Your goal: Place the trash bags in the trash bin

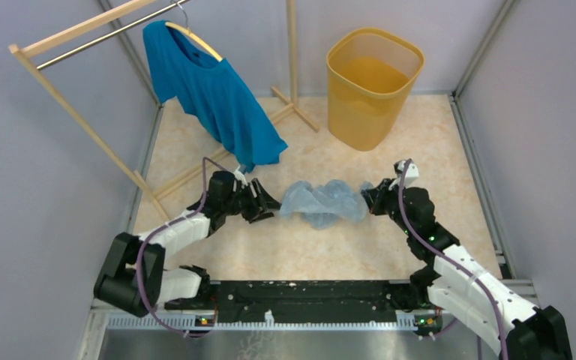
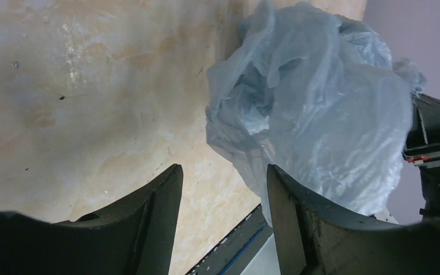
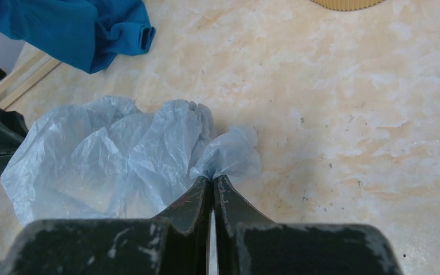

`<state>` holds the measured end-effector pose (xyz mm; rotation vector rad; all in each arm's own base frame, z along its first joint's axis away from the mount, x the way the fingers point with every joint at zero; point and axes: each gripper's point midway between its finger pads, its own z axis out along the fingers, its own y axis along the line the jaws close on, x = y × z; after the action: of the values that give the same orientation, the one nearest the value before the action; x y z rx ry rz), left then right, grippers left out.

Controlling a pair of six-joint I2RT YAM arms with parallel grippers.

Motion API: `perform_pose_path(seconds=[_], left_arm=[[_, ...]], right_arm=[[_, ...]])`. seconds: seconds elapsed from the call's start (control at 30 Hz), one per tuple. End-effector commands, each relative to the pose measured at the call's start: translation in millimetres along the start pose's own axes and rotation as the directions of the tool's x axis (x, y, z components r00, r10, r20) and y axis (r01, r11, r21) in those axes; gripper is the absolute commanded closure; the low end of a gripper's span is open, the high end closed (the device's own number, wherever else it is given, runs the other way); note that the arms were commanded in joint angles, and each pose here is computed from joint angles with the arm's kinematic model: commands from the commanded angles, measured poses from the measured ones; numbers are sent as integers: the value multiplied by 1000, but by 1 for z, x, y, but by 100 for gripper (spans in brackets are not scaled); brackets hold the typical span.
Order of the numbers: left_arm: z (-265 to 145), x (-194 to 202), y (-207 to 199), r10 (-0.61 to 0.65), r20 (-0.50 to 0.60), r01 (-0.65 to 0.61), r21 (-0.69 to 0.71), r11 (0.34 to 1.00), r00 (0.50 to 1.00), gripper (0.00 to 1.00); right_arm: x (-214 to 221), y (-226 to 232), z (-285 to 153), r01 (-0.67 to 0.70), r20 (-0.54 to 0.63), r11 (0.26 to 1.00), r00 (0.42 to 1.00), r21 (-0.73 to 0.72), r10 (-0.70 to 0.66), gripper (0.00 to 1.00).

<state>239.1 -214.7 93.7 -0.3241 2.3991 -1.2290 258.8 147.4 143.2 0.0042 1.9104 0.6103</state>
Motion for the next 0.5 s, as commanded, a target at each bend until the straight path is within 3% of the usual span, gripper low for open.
perform_pose_path(seconds=[0.0, 0.47], left_arm=[[13, -9, -14, -24, -6, 25, 90, 996, 1000, 37], [51, 6, -6, -47, -112, 61, 126, 990, 993, 38]], right_arm=[[-2, 2, 0, 4, 11, 1000, 1000, -13, -4, 100], [6, 2, 1, 0, -1, 1000, 1000, -25, 0, 100]])
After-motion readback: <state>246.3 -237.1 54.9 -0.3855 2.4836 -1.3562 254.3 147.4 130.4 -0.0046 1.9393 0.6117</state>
